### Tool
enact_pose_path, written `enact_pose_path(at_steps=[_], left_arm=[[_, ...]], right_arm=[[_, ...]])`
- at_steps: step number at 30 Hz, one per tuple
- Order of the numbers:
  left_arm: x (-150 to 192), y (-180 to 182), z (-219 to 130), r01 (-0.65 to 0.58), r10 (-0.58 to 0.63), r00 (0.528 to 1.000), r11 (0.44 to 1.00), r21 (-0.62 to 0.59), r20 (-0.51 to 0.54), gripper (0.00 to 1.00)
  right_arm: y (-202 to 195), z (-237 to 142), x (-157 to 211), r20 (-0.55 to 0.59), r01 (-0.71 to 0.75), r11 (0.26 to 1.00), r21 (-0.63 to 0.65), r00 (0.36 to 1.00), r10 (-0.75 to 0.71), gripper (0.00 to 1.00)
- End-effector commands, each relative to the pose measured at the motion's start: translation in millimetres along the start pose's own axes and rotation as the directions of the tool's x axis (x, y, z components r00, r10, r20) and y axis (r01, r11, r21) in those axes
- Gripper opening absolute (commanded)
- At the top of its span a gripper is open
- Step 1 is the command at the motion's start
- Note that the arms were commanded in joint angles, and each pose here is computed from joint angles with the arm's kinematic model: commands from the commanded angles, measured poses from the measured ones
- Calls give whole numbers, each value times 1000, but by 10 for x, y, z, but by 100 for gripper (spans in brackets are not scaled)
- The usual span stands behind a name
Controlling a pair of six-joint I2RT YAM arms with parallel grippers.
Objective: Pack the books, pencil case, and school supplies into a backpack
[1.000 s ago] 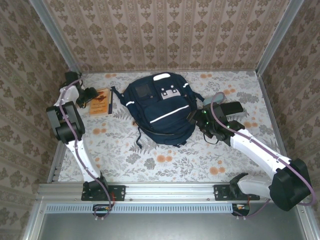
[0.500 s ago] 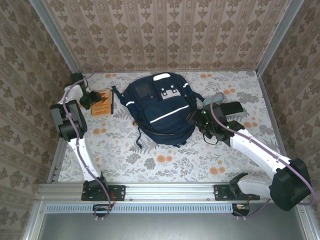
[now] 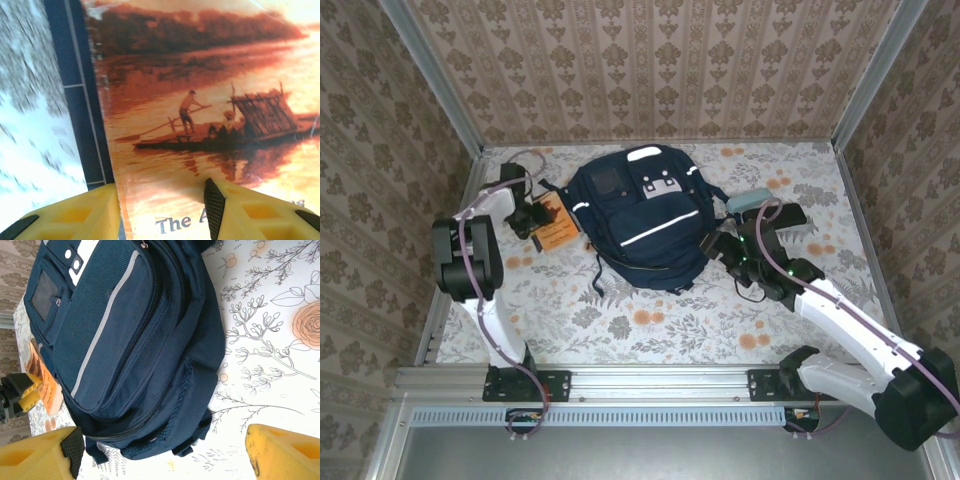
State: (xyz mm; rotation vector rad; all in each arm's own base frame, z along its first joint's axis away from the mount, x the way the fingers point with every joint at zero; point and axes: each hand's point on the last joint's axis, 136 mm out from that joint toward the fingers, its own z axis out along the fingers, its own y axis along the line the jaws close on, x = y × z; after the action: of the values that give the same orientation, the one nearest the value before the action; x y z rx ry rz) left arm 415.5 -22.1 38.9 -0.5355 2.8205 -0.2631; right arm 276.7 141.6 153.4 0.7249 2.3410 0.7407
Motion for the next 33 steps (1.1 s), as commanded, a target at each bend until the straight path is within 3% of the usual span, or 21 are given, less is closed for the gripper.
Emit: enact_pose_path(at_steps=[1, 11, 17, 22, 28, 33], left_arm=[[842, 145, 132, -20, -7, 979, 992, -125, -205, 48], [1690, 108, 12, -30, 1, 975, 991, -130, -223, 47], [1869, 65, -164, -70, 49, 977, 993, -99, -206, 48], [1814, -116, -368, -77, 74, 983, 997, -13, -167, 51], [1813, -255, -561, -20, 31, 994, 995, 100, -109, 63], [1875, -359, -614, 54, -33, 994, 976, 210, -100, 67]], right_arm=[[-10, -72, 47, -1, -7, 1000, -29, 1000, 7, 86], [43, -157, 114, -24, 26, 998, -58, 999, -27, 85], [140, -130, 195, -40, 80, 995, -60, 996, -83, 85], [293, -12, 347, -102, 169, 984, -48, 980, -173, 84], [678, 262, 669, -209, 372, 927, -53, 903, -375, 77], [1026, 555, 1037, -282, 518, 852, -80, 808, -518, 67]])
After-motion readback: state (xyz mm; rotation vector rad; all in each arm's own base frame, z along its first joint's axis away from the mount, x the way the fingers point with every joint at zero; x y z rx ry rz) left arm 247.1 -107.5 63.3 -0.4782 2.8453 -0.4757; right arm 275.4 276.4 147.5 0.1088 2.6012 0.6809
